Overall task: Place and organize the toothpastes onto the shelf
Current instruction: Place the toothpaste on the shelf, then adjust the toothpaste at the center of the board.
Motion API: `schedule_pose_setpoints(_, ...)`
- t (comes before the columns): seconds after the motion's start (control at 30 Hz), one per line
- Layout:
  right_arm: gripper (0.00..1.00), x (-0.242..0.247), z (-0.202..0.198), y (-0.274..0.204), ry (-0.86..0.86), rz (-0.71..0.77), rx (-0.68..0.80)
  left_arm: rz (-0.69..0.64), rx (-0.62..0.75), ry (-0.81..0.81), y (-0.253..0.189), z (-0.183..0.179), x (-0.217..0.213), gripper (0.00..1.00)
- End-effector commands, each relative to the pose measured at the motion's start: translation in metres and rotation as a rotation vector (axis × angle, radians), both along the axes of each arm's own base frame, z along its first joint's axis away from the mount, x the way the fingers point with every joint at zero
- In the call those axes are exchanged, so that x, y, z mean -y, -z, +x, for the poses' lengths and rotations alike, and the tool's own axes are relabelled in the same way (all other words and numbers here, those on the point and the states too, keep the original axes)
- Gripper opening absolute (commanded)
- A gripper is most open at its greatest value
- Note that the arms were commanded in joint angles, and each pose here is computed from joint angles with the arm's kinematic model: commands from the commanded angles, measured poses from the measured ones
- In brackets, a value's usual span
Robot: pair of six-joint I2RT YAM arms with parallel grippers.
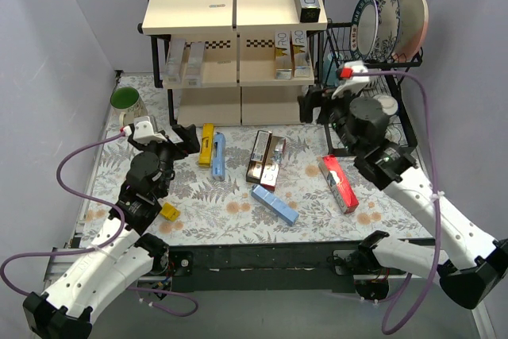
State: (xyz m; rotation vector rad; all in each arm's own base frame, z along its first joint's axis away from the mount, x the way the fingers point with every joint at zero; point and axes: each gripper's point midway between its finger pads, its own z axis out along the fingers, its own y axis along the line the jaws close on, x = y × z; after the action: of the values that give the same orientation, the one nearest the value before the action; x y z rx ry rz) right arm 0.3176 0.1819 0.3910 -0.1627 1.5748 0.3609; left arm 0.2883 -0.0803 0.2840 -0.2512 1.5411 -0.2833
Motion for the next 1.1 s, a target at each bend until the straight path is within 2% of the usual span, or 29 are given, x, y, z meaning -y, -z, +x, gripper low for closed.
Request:
schedule_pose_setpoints(0.0,0.94,-0.027,-0.012,0.074,-0.065,0.043,-0.174,-0.009,0.008,0.013,-0.010,0.001,0.003,0.98)
schedule_pose_setpoints(0.23,0.93,-0.103,-0.038,0.171,-0.234,0.022,-0.374,-0.001,0.000,-0.004,-0.007,0.002,0.000,0.98)
schedule_pose_setpoints(0.3,0.93,-0.126,-0.046,0.182,-0.286,0.055,-0.414,-0.001,-0.001,-0.004,-0.007,0.002,0.000,0.98)
schedule_pose_setpoints(0.43,0.94,-0.154,-0.053,0.225,-0.311,0.032,-0.519,0.002,-0.001,0.002,-0.008,0.003,0.002,0.98)
schedule_pose_setpoints(0.73,0.93,-0.175,-0.069,0.284,-0.374,-0.001,-0.664,-0.001,0.014,-0.013,-0.012,0.000,-0.003,0.98)
schedule_pose_setpoints(1.07,0.92,-0.160,-0.074,0.329,-0.356,-0.102,-0.763,0.000,-0.010,0.042,-0.006,0.005,0.010,0.98)
